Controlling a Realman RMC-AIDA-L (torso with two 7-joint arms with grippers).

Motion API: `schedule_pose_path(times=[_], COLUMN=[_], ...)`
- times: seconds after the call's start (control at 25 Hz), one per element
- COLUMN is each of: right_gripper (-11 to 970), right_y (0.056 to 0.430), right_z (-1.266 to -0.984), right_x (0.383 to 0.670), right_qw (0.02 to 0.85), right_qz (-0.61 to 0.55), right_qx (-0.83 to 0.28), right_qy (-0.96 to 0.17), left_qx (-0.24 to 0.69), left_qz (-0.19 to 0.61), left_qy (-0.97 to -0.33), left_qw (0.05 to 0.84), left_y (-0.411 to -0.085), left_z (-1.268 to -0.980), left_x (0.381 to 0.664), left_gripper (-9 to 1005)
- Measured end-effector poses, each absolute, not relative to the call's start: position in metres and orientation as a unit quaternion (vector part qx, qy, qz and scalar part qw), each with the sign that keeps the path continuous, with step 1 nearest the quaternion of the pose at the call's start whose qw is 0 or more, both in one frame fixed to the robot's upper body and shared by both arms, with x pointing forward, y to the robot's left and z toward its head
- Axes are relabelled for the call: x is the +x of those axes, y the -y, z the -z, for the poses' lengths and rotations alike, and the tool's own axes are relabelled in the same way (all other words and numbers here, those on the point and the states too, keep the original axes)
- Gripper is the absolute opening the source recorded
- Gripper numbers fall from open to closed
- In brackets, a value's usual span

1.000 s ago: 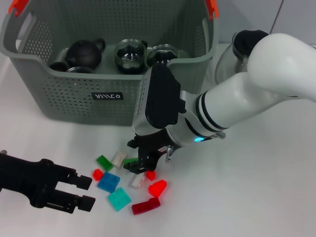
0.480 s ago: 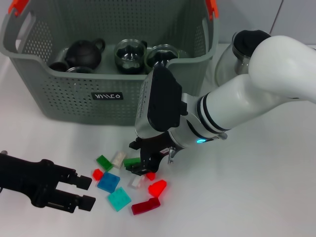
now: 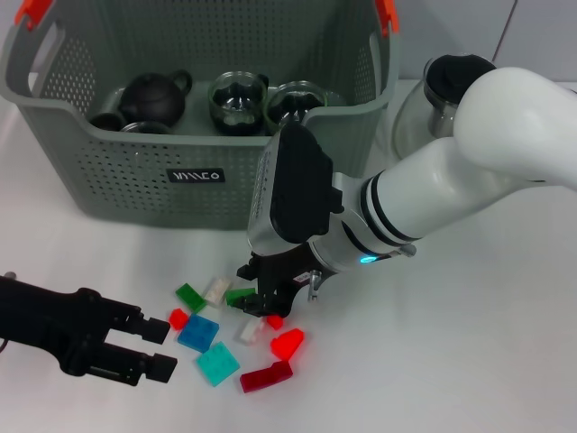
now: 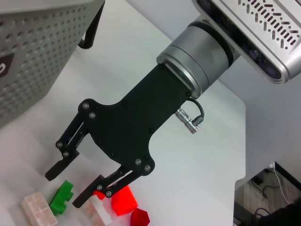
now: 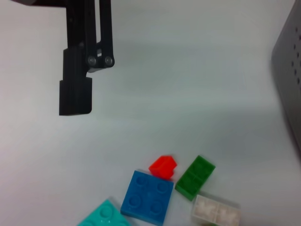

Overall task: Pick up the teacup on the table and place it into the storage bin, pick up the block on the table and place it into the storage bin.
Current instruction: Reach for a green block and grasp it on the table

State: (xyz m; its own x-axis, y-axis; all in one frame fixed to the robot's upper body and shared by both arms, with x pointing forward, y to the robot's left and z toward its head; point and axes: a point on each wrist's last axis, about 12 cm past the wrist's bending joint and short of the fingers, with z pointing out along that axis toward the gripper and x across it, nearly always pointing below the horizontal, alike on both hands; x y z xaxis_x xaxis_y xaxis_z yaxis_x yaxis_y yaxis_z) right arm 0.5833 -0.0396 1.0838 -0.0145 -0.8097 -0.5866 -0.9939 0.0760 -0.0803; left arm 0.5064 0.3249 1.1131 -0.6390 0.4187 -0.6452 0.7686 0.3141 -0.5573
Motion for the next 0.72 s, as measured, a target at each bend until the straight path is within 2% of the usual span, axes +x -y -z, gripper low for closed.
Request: schedule_pose_path(times=[0.36, 0.72], right_gripper=[408, 408], right_y=[0.0411, 0.0420], right_z=[-1.0821, -1.0807], right_x=[0.5824, 0.5809], right_qw=[0.251, 0.253], right_qz=[-0.183, -0.186], right_qx=[-0.655, -0.657], right_qy=[-0.689, -0.685], left_qx=[0.375, 0.375], left_qz=[0.448, 0.447], left_qy=[-0.788, -0.788], left_qw=[0.195, 0.195], left_y=[-0.3242, -0.3240], left_z=[-1.1115, -1.1115], left_x=[0.5066, 0.5071], left_gripper=[677, 676])
